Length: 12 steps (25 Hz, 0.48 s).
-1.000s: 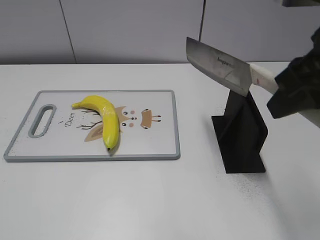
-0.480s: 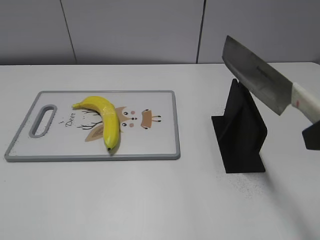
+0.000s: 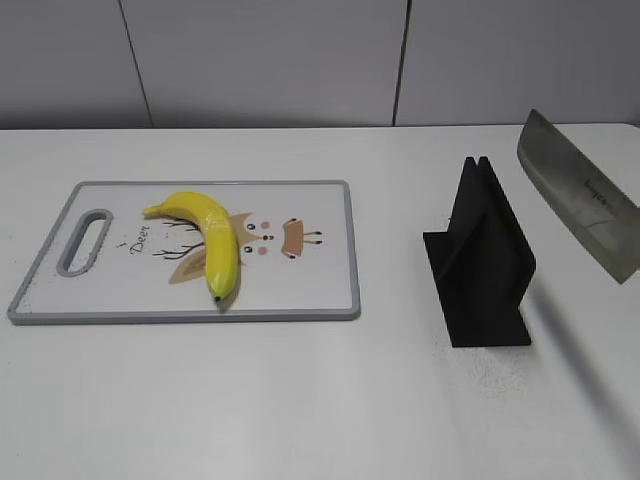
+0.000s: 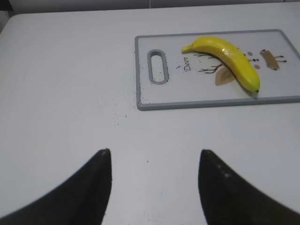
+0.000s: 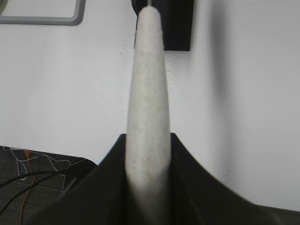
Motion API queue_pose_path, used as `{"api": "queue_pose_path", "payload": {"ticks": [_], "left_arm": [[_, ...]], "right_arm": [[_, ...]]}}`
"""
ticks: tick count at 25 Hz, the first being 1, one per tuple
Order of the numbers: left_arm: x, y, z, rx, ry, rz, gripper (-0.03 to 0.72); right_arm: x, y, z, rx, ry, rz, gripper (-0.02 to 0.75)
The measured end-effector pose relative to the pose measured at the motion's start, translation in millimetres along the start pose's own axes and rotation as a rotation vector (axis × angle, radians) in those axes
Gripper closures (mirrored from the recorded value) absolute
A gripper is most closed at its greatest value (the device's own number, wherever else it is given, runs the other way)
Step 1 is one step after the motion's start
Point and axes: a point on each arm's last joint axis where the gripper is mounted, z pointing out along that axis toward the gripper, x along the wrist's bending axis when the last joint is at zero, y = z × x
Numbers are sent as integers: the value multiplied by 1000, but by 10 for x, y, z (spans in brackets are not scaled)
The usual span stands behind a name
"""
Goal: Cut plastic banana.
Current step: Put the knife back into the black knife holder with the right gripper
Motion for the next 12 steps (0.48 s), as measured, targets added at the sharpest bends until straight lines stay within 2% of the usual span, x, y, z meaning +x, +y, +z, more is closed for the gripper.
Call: {"api": "queue_pose_path", "payload": {"ticks": [5, 12], "left_arm": [[0, -29, 80, -2, -1, -7, 127], [1, -23, 85, -12, 0, -8, 128]], "right_arm": [[33, 74, 65, -36, 17, 4, 575], [97, 233, 461, 14, -11, 14, 575]]}}
